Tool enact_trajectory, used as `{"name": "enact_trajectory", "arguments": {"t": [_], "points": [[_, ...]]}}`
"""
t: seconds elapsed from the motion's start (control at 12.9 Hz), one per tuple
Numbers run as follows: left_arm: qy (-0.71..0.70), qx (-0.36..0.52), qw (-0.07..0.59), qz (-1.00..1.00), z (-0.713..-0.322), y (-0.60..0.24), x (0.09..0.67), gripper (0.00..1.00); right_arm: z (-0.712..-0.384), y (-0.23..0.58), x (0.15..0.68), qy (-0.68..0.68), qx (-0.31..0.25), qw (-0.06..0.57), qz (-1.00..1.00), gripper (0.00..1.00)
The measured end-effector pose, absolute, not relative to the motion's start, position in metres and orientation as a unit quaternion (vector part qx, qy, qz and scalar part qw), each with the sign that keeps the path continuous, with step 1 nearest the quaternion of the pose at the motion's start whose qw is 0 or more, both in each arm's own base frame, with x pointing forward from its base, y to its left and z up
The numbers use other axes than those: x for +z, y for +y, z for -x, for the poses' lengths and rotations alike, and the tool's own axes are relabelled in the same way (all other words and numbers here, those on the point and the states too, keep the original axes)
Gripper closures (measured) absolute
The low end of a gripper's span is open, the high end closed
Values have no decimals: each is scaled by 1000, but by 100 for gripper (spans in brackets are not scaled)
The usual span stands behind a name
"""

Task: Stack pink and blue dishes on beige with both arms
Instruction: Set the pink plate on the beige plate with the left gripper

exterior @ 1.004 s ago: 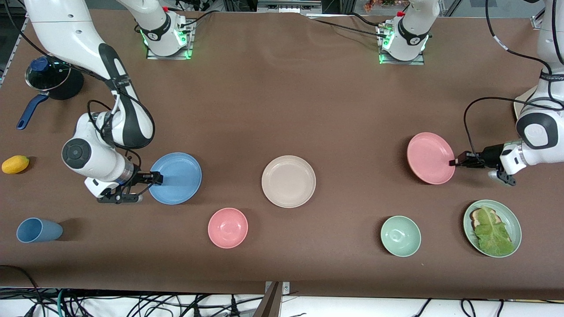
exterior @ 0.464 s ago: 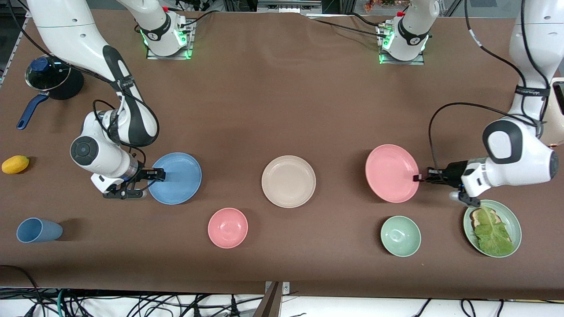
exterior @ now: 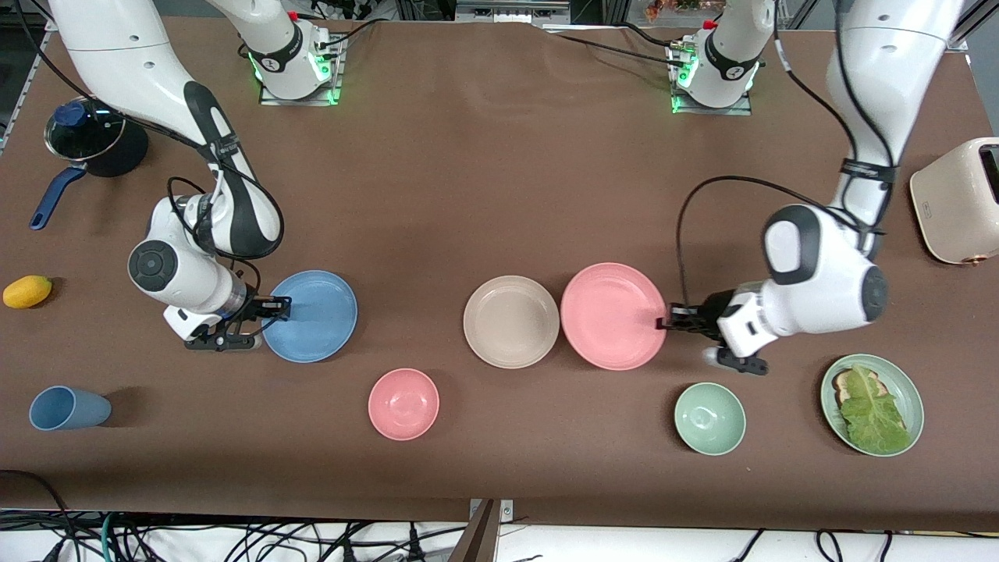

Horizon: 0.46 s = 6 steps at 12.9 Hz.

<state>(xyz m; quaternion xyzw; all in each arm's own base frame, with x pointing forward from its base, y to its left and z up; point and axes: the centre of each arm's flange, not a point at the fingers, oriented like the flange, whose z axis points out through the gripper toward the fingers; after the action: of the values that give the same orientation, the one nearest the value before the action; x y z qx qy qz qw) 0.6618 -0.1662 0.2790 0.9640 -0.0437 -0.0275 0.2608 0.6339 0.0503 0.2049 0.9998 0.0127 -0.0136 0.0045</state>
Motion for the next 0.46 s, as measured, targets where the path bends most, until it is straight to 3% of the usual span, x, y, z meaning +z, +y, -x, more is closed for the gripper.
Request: {"name": "enact_trajectory", "arguments": {"t": [0.08,0.46], "points": [[-37,-26,258,-965,-658,-189,277,95,-634,50,205,13,-14,4,-1000,49],[-26,-25,240,-970,-637,-268,238,95,-633,50,204,13,-15,5,-1000,64]]}}
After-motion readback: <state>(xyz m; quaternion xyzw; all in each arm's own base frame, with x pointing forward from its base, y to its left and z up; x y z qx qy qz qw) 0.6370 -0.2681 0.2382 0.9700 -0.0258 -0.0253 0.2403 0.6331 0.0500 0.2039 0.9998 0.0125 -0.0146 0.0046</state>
